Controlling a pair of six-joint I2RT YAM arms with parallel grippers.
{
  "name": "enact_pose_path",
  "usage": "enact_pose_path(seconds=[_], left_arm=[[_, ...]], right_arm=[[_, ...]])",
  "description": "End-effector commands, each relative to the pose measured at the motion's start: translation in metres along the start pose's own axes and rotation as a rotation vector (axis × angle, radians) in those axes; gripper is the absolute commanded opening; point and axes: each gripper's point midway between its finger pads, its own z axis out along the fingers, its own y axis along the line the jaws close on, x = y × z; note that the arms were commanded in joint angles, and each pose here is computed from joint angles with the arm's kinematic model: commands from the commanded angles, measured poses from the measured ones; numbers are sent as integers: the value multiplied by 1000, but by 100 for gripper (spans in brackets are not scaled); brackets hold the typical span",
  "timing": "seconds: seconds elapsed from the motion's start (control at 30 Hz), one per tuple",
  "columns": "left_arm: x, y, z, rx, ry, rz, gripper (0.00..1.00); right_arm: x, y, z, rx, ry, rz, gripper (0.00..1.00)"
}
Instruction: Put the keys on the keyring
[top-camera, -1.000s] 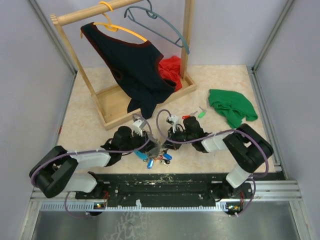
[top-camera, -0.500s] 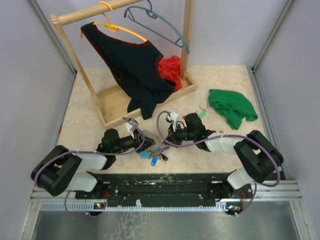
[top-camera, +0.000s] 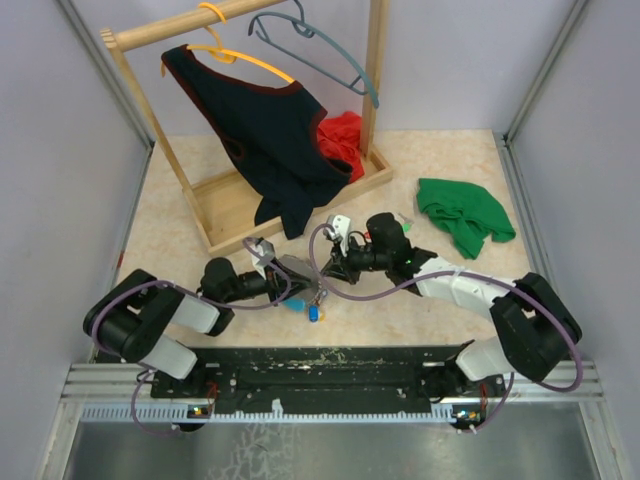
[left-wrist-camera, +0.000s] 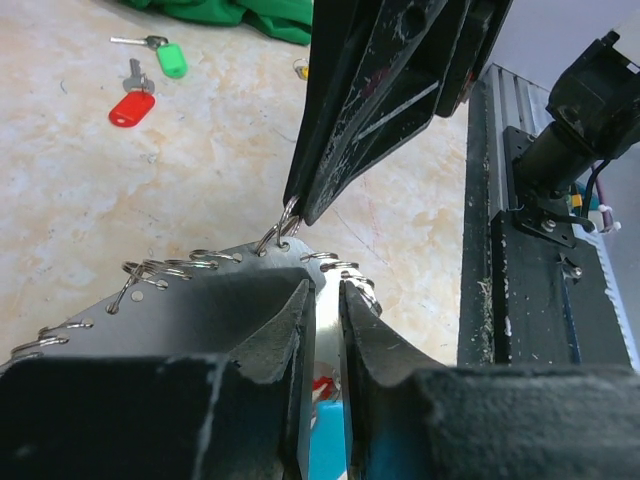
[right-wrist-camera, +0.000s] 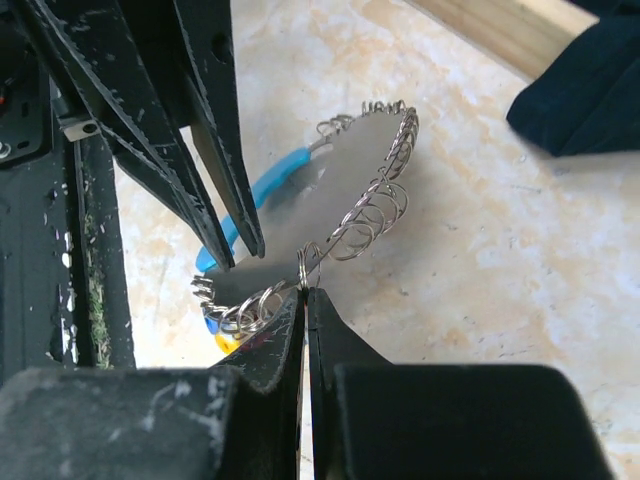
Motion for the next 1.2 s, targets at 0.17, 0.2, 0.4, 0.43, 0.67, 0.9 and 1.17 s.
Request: enact_pose_path(seconds=[0.17, 0.2, 0.4, 0.43, 0.67, 0.9, 1.17], left_arm=[[-18, -6, 4, 68, -21, 175, 20], [-20, -6, 4, 72, -25, 186, 21], [-27, -7, 6, 84, -48, 239, 23], [-28, -6, 6, 81, -52, 244, 23], [-35, 1, 11, 61, -76, 280, 24], [-34, -1, 12, 88, -74, 274, 27], [-36, 7, 12, 35, -84, 285, 28]], right_arm=[[-58, 12, -8, -50, -83, -214, 0], [-58, 13, -8, -53, -79, -222, 0], [-59, 18, -7, -67, -62, -248, 0], [-59, 19, -6, -67, -60, -251, 0], [-62, 24, -7, -77, -56, -273, 0], [-70, 25, -11, -70, -74, -293, 0], [-73, 27, -10, -76, -70, -308, 0]])
